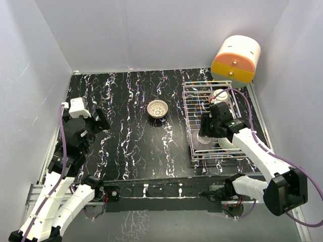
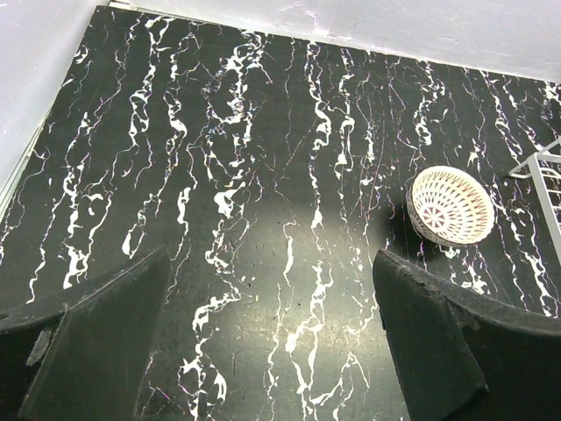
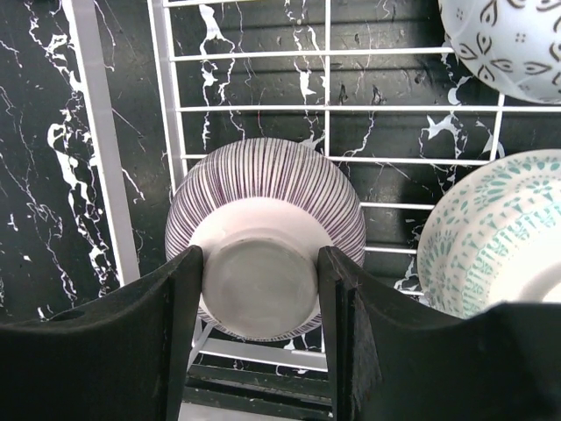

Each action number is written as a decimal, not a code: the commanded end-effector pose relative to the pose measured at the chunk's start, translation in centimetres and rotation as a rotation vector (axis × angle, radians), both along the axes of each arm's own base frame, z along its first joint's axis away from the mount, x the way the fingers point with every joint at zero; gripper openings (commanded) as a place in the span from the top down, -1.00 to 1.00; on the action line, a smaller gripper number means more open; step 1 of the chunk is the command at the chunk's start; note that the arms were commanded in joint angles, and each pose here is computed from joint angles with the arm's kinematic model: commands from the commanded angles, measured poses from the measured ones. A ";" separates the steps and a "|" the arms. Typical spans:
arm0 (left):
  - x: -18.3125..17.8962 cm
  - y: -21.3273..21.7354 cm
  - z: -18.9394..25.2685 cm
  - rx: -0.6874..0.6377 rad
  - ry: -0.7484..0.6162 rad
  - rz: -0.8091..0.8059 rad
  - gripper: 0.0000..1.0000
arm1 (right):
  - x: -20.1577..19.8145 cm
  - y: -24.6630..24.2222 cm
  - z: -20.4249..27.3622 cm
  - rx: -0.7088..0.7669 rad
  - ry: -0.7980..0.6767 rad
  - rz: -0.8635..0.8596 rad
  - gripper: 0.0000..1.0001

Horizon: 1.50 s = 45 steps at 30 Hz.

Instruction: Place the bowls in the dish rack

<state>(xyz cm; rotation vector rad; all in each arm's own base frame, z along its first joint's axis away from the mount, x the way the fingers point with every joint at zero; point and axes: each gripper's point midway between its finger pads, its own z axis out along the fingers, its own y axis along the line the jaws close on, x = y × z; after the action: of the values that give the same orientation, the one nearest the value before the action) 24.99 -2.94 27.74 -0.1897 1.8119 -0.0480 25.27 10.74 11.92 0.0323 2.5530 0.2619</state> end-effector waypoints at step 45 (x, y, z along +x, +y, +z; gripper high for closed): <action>-0.5 0.1 -0.1 -0.003 -0.015 -0.006 -0.94 | -1.5 -1.1 0.2 -0.035 -0.013 -0.117 -0.45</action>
<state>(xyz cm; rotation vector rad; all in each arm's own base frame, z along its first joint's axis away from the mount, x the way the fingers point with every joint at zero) 24.67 -3.11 26.85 -0.1858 1.8215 -0.0638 22.63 9.10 11.00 0.1514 2.5966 0.1455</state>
